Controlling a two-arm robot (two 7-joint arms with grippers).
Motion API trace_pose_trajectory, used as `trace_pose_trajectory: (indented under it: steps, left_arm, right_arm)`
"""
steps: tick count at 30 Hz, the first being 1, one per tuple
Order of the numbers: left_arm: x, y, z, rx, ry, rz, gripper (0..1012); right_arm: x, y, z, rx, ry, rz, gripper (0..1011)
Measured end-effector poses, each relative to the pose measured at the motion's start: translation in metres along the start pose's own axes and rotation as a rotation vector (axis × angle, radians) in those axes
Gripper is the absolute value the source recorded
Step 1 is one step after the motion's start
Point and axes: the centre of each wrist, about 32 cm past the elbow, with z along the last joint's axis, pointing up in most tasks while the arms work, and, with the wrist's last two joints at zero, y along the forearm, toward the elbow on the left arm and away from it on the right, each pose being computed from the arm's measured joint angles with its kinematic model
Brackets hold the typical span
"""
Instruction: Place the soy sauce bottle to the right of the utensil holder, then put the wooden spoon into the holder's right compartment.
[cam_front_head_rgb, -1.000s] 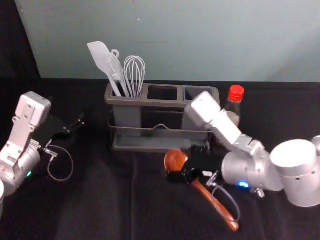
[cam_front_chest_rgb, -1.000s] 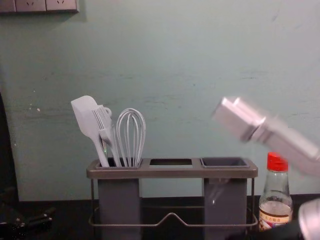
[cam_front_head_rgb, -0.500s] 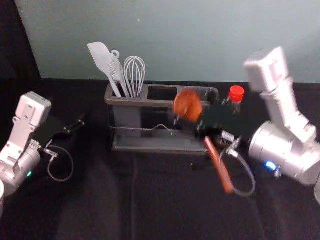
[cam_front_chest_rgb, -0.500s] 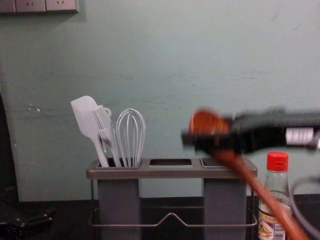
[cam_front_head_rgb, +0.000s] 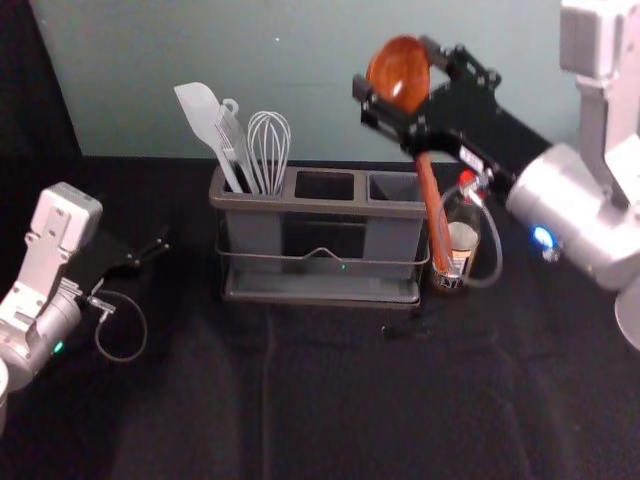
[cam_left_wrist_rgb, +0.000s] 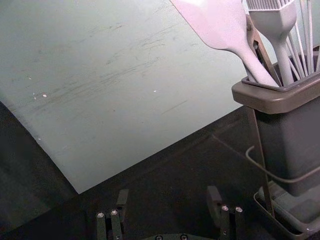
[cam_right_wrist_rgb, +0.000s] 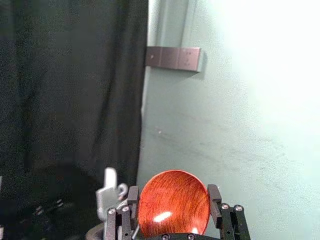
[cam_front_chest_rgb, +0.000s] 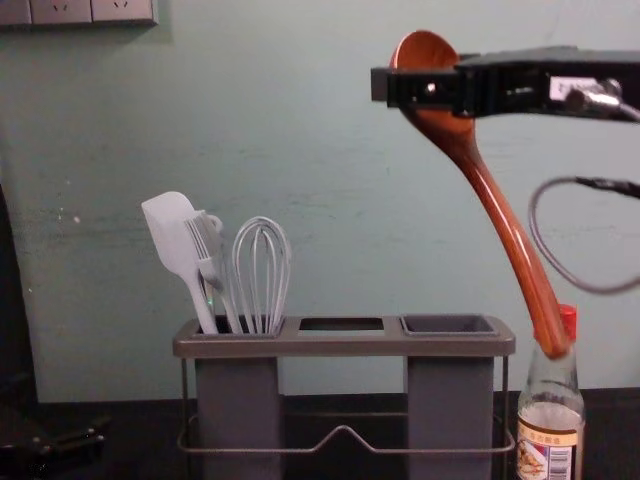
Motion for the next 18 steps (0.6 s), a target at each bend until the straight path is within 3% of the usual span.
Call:
trace_pose_trajectory:
  steps: [7, 18]
  left_arm:
    - [0.0, 0.0, 0.0, 0.0, 0.0, 0.0, 1005]
    - [0.0, 0.0, 0.0, 0.0, 0.0, 0.0, 1005]
  right_arm:
    - [0.017, 0.032, 0.006, 0.001, -0.03, -0.046, 840]
    - [0.029, 0.082, 0.003, -0.046, -0.078, -0.047, 839]
